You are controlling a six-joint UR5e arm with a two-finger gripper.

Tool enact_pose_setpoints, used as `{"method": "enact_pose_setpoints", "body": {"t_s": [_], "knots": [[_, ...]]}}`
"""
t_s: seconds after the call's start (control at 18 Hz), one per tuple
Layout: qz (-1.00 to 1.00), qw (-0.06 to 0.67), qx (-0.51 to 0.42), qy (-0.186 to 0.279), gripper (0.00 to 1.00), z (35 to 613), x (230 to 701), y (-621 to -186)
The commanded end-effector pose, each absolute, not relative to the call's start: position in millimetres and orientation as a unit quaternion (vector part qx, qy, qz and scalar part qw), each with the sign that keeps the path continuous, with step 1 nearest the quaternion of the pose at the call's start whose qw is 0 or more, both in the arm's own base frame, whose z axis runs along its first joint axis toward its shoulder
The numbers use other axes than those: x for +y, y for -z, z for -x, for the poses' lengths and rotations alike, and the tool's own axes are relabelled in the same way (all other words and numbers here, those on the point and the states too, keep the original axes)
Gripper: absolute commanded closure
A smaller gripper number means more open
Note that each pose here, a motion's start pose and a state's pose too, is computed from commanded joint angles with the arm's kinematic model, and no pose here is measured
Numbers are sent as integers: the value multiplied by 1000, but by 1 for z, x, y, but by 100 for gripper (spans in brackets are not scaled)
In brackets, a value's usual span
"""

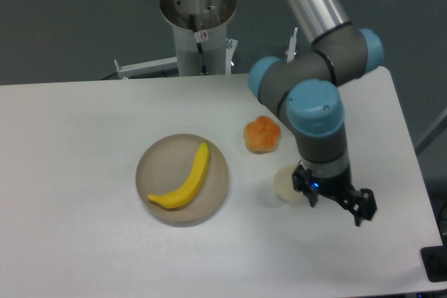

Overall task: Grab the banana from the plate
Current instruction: 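Move the gripper from beside the pear toward the plate, then lower the open gripper over the yellow banana on the plate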

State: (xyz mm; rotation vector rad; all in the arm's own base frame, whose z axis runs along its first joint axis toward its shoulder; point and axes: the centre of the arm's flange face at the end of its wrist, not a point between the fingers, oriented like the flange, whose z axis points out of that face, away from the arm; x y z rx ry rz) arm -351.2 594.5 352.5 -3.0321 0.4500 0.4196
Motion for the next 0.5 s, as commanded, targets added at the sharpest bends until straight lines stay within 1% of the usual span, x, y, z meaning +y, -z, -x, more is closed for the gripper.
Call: {"method": "enact_pose_setpoints", "body": {"t_s": [0.11, 0.22, 0.33, 0.39, 0.44, 0.5], "knots": [[986, -10, 137, -91, 0, 331, 588, -345], [991, -16, 120, -62, 0, 311, 586, -347], [995, 13, 97, -23, 0, 290, 593, -346], [996, 46, 75, 12, 0, 280, 597, -350], [996, 56, 65, 31, 0, 274, 598, -345], [995, 59, 65, 41, 0, 268, 597, -339]]}}
